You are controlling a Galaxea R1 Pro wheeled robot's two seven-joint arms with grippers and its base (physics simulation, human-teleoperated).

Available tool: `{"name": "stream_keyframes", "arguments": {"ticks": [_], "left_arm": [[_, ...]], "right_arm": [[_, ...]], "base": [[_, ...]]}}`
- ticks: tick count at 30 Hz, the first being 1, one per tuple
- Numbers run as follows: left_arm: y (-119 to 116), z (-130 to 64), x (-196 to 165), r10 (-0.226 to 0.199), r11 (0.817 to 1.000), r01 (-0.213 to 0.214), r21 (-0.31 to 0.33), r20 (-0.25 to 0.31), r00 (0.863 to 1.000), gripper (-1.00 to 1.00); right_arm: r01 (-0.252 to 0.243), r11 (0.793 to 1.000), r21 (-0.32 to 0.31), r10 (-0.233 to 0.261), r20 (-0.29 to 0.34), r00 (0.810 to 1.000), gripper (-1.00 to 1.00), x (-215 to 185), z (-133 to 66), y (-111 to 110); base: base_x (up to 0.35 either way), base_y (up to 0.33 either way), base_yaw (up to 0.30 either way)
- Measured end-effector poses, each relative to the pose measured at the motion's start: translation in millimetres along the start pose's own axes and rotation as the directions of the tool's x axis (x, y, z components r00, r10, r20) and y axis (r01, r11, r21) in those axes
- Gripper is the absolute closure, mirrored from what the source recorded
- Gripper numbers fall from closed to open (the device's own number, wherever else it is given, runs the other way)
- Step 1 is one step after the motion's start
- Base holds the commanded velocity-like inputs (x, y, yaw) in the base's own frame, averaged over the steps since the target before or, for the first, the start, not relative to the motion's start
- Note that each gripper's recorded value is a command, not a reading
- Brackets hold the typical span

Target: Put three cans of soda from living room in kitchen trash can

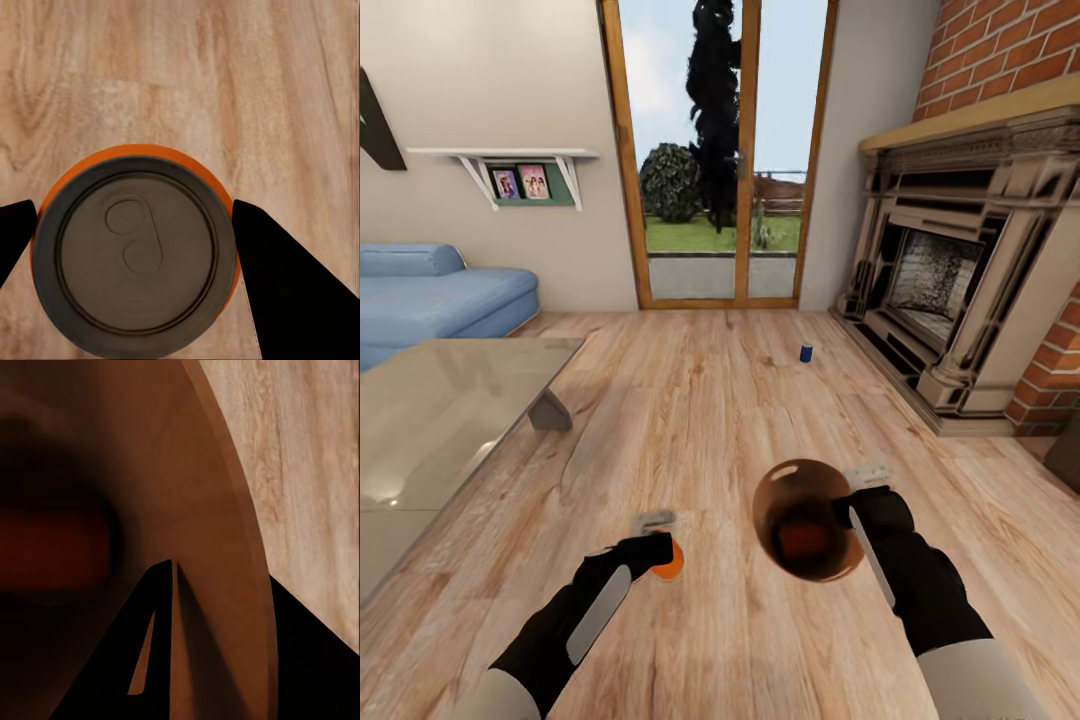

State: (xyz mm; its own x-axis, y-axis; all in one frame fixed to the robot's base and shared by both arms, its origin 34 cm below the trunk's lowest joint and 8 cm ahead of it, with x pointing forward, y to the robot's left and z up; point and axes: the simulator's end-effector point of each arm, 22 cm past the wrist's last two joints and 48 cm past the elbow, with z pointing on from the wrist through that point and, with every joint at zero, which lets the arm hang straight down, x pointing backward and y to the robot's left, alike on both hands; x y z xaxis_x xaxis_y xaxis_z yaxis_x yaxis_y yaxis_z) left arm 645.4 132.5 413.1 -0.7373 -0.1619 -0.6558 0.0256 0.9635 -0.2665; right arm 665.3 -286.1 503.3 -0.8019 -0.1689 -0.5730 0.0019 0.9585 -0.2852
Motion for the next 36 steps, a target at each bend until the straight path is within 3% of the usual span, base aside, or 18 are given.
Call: {"name": "stream_keyframes", "arguments": {"ticks": [3, 7, 10, 13, 17, 19, 22, 25, 27, 30, 32, 36], "left_arm": [[-13.0, -16.4, -21.9, 0.019, 1.000, -0.019, 0.015, 0.015, 1.000, 1.00], [-38.3, -51.4, -54.1, 0.052, 0.998, -0.054, 0.039, 0.047, 0.998, 1.00], [-49.9, -71.7, -74.8, 0.071, 0.996, -0.074, 0.043, 0.071, 0.995, 1.00], [-62.2, -90.7, -92.2, 0.089, 0.994, -0.094, 0.057, 0.085, 0.992, 1.00], [-71.8, -105.8, -105.6, 0.105, 0.991, -0.111, 0.070, 0.086, 0.991, 1.00], [-75.6, -110.8, -109.1, 0.111, 0.990, -0.117, 0.075, 0.080, 0.991, 1.00], [-81.7, -118.5, -115.7, 0.118, 0.989, -0.125, 0.084, 0.077, 0.990, 1.00], [-88.8, -128.7, -121.3, 0.138, 0.985, -0.144, 0.095, 0.064, 0.988, 1.00], [-93.4, -134.9, -123.7, 0.151, 0.982, -0.156, 0.103, 0.051, 0.987, 1.00], [-97.5, -140.6, -129.0, 0.157, 0.981, -0.161, 0.109, 0.047, 0.986, 1.00], [-101.2, -144.4, -133.1, 0.158, 0.980, -0.162, 0.115, 0.047, 0.986, 1.00], [-112.7, -151.1, -140.2, 0.153, 0.978, -0.158, 0.134, 0.047, 0.987, 1.00]], "right_arm": [[0.008, 1.000, 0.011, -0.007, -0.062, 0.998, 1.00, 16.0, 9.8, -1.2], [0.010, 1.000, 0.029, -0.007, -0.096, 0.995, 1.00, 22.0, 22.0, -6.9], [0.031, 0.995, 0.092, -0.020, -0.113, 0.993, 1.00, 21.8, 25.7, -22.0], [0.018, 0.988, 0.156, -0.004, -0.092, 0.996, 1.00, 16.0, 34.9, -35.0], [0.040, 0.959, 0.280, -0.015, -0.093, 0.996, 1.00, 10.4, 40.2, -63.4], [0.025, 0.953, 0.302, -0.002, -0.076, 0.997, 1.00, 4.7, 40.2, -68.3], [0.040, 0.942, 0.333, -0.011, -0.088, 0.996, 1.00, 5.0, 39.6, -75.0], [0.023, 0.946, 0.325, 0.004, -0.084, 0.996, 1.00, 0.7, 42.5, -73.2], [0.049, 0.939, 0.341, -0.018, -0.094, 0.995, 1.00, 0.3, 44.2, -76.6], [0.020, 0.950, 0.312, 0.006, -0.081, 0.997, 1.00, -5.7, 43.5, -63.5], [0.041, 0.949, 0.313, -0.015, -0.087, 0.996, 1.00, -9.7, 39.8, -58.7], [0.034, 0.956, 0.291, -0.011, -0.080, 0.997, 1.00, -18.0, 34.0, -46.4]], "base": [[0.000, 0.000, 0.000], [0.000, 0.000, 0.000], [0.000, 0.000, 0.000], [0.000, 0.000, 0.000], [0.000, 0.000, 0.000], [0.000, 0.000, 0.000], [0.000, 0.000, 0.000], [0.000, 0.000, 0.000], [0.000, 0.000, 0.000], [0.000, 0.000, 0.000], [0.000, 0.000, 0.000], [0.000, 0.000, 0.000]]}}
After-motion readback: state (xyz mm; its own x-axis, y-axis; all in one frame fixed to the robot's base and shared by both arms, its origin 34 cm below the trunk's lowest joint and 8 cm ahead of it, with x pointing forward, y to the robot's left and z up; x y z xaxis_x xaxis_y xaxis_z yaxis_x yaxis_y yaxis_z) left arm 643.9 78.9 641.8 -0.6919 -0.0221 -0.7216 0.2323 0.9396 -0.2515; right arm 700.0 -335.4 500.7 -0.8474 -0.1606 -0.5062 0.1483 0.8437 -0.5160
